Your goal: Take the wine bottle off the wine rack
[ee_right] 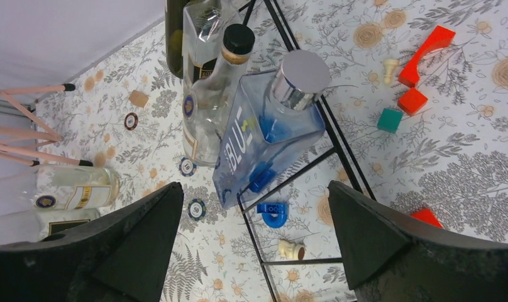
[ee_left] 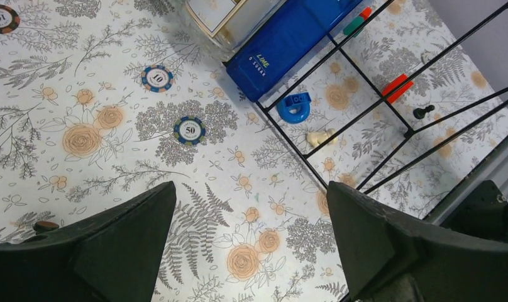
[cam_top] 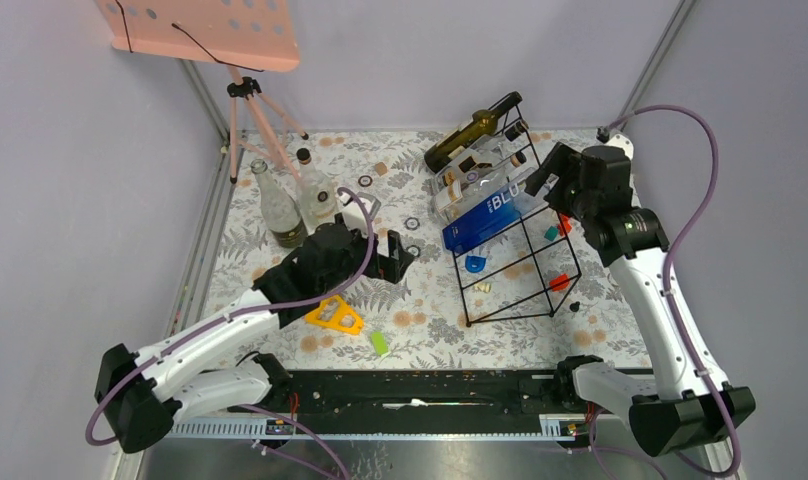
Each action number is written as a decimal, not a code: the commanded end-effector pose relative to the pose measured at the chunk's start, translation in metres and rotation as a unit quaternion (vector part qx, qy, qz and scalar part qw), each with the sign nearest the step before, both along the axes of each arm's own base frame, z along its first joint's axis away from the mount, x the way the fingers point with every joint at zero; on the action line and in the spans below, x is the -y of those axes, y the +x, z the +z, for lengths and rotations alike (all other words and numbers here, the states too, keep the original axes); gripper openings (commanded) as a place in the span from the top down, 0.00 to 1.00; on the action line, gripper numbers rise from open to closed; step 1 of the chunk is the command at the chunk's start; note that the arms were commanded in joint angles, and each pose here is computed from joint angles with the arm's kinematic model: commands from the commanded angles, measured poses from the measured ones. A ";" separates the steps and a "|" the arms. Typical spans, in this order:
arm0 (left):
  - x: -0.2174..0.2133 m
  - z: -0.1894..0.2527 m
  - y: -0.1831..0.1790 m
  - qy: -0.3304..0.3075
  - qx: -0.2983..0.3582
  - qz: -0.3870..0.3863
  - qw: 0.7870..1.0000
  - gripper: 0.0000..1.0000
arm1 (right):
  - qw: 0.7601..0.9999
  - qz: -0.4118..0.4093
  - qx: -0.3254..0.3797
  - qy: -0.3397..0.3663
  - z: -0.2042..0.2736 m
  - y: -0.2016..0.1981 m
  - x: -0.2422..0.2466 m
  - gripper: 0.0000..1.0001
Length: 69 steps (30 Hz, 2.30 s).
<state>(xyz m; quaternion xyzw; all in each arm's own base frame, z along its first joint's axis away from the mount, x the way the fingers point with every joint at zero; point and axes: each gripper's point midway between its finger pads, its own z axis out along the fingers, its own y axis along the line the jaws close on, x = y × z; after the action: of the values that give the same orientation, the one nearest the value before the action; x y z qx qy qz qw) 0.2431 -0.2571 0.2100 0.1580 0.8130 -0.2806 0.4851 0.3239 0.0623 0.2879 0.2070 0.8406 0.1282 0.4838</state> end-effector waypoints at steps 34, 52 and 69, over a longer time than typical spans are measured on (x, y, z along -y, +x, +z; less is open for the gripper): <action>-0.004 0.012 -0.019 -0.050 0.025 -0.008 0.998 0.01 | 0.983 -0.127 0.034 0.127 -0.047 0.094 0.032 0.32; 0.066 0.050 0.013 -0.030 0.156 -0.130 0.979 0.01 | 0.990 -0.070 0.086 0.085 -0.025 0.089 0.028 1.00; 0.174 0.074 0.058 -0.006 0.306 -0.226 0.925 0.01 | 0.989 -0.020 0.110 0.101 0.019 0.057 0.003 1.00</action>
<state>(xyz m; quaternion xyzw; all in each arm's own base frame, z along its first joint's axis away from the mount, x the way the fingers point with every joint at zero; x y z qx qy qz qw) 0.3033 -0.3996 0.2474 0.3864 0.6412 -0.3072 0.5874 0.3929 0.0432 0.2578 0.2667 0.7897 0.1768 0.5235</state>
